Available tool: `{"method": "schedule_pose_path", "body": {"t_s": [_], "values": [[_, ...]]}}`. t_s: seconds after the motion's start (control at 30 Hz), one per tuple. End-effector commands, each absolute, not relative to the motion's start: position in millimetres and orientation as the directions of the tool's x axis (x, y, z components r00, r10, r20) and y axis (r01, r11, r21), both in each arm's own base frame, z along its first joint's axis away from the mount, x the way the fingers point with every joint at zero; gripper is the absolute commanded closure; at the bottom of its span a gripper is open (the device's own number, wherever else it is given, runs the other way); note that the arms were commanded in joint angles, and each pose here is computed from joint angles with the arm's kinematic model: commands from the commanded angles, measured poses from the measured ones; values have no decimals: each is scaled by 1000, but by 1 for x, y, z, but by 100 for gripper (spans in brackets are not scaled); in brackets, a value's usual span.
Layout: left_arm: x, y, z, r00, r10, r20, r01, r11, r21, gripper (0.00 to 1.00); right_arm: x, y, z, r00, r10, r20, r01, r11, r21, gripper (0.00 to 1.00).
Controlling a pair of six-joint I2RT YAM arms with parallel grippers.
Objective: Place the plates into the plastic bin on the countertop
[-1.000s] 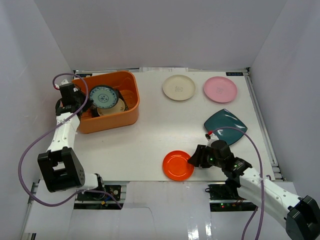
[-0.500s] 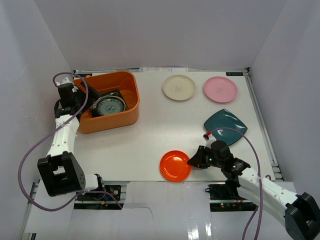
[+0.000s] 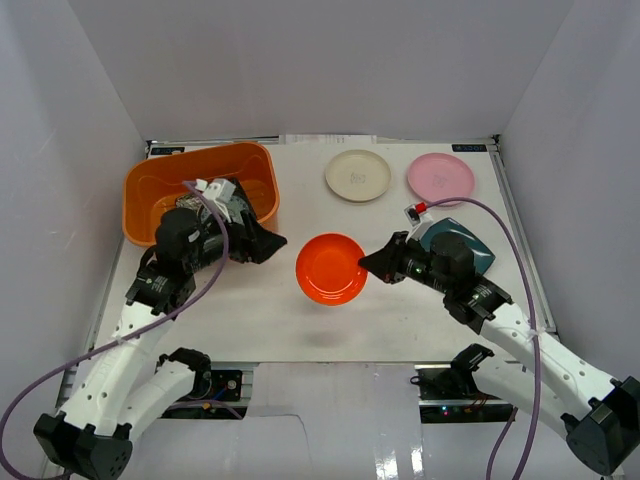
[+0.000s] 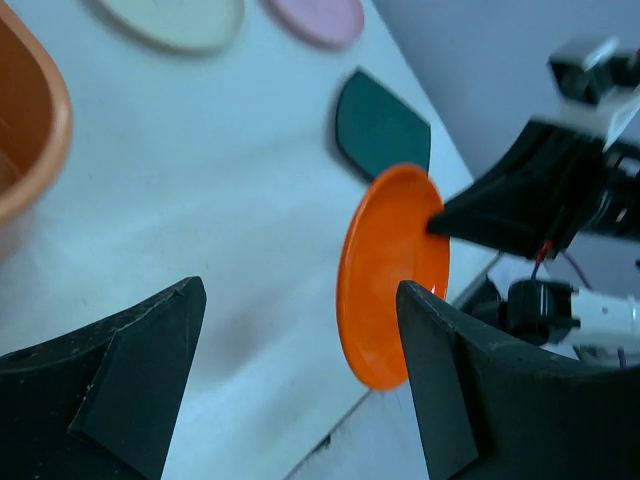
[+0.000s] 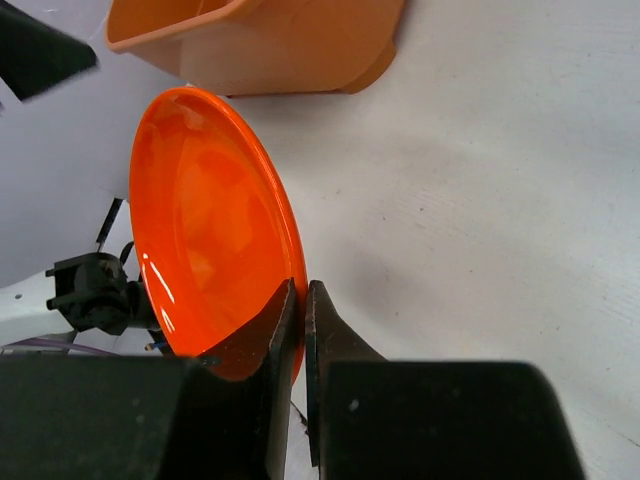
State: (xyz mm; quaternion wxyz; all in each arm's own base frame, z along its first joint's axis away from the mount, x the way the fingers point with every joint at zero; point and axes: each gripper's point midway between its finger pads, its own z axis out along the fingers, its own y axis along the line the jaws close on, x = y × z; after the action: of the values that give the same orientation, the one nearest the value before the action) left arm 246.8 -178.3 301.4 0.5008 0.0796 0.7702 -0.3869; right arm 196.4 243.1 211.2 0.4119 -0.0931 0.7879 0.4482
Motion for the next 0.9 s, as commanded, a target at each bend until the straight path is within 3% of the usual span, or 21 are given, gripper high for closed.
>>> {"method": "schedule_pose_path", "body": {"t_s": [0.0,0.13,0.27,0.37,0.4,0.5,0.53,0.57,0.6,0.7,0.8,0.87], "values": [[218,-200,243,-656,-138,-742,517,635,-574,13,209,250,238,-585,224,-780,-571,570,591,92],[214,-214,223,-686,-97,-721,531,611,-587,16,213,255,243,-582,223,-782,-576,565,590,92],[202,-241,210,-720,-41,-693,570,535,-624,27,213,259,236,-604,215,-767,-572,552,606,92],[204,-252,200,-733,-14,-680,570,534,-625,52,212,259,230,-618,215,-756,-560,555,615,92],[207,-253,196,-737,-14,-676,561,544,-624,64,212,258,230,-617,218,-756,-558,556,616,92],[213,-254,200,-727,-39,-686,554,557,-619,84,211,257,225,-621,216,-753,-552,562,616,92],[217,-254,204,-719,-55,-693,551,562,-617,96,211,256,224,-622,218,-752,-549,565,617,89],[219,-254,207,-717,-70,-693,543,567,-619,100,210,255,220,-625,216,-750,-545,568,617,86],[224,-252,211,-704,-87,-704,538,582,-610,100,210,255,219,-627,214,-749,-542,571,617,71],[238,-246,229,-667,-138,-732,511,630,-584,100,210,249,215,-623,218,-751,-527,593,610,42],[270,-226,267,-558,-210,-803,453,734,-506,100,212,237,210,-606,214,-766,-501,646,576,29],[297,-200,293,-482,-273,-832,375,795,-478,100,213,227,211,-581,226,-782,-487,673,557,28]]}}
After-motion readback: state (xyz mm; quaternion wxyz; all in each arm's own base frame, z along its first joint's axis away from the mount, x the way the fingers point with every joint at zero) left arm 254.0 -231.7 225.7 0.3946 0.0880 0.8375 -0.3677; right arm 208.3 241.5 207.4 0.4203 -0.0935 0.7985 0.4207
